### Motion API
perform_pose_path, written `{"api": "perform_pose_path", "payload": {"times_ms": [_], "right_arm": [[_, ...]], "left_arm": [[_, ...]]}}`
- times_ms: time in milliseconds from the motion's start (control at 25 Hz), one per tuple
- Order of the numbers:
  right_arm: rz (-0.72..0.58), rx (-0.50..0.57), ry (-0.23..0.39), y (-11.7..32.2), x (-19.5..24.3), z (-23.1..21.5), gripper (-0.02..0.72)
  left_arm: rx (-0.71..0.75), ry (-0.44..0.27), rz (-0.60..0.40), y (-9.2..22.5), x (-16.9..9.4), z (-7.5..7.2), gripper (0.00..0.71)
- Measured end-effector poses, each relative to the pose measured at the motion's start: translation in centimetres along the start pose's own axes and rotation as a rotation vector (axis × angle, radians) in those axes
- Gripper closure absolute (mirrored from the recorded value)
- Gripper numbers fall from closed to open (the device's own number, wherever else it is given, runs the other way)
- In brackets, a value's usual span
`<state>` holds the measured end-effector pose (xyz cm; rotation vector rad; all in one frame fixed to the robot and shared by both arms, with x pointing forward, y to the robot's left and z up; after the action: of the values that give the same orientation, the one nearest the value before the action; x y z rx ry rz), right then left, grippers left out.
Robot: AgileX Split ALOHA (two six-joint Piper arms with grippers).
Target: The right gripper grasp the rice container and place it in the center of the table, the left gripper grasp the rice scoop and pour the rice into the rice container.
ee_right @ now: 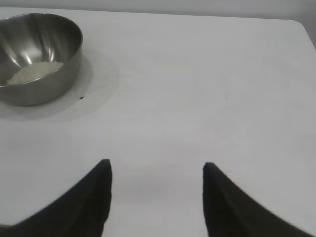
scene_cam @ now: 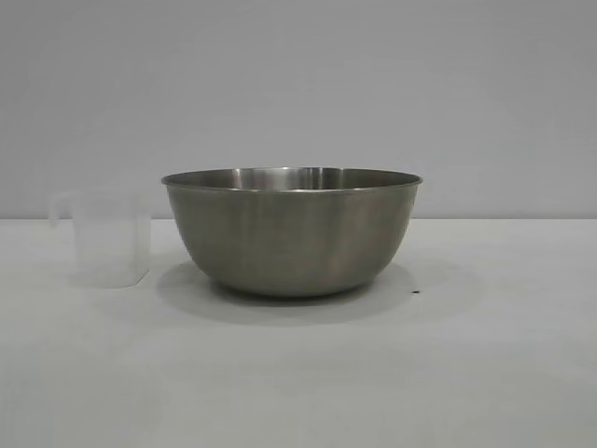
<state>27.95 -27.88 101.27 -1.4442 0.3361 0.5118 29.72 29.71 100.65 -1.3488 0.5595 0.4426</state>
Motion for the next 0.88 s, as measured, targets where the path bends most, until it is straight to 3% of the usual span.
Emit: {"api": "perform_pose_path", "payload": {"times_ms": [360, 560, 880], "right_arm": [[0.000, 0.000, 0.000, 0.0, 0.0, 0.0, 0.345], [0.000, 0.000, 0.000, 0.0, 0.0, 0.0, 0.345], [0.000, 0.000, 0.000, 0.0, 0.0, 0.0, 0.345]], "left_arm": [[0.001, -0.005, -0.025, 0.1, -0.3, 0.0, 0.497], [0.000, -0.026, -0.120, 0.3, -1.5, -0.1, 0.497], [-0.022, -0.052, -0.120, 0.5, -1.6, 0.3, 0.497]]}}
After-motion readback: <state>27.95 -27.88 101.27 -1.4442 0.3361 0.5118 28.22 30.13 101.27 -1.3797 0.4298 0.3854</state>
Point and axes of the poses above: a point on each arm's last joint axis where the gripper is mounted, x pointing out along that axis toward the gripper, z along the wrist's bending axis when the last joint is at zero, y = z × x, the point moved 6 cm from there along x, pointing out along that axis toward the gripper, and after that the axes turned 6 degrees about x, right-handed, at the moved point
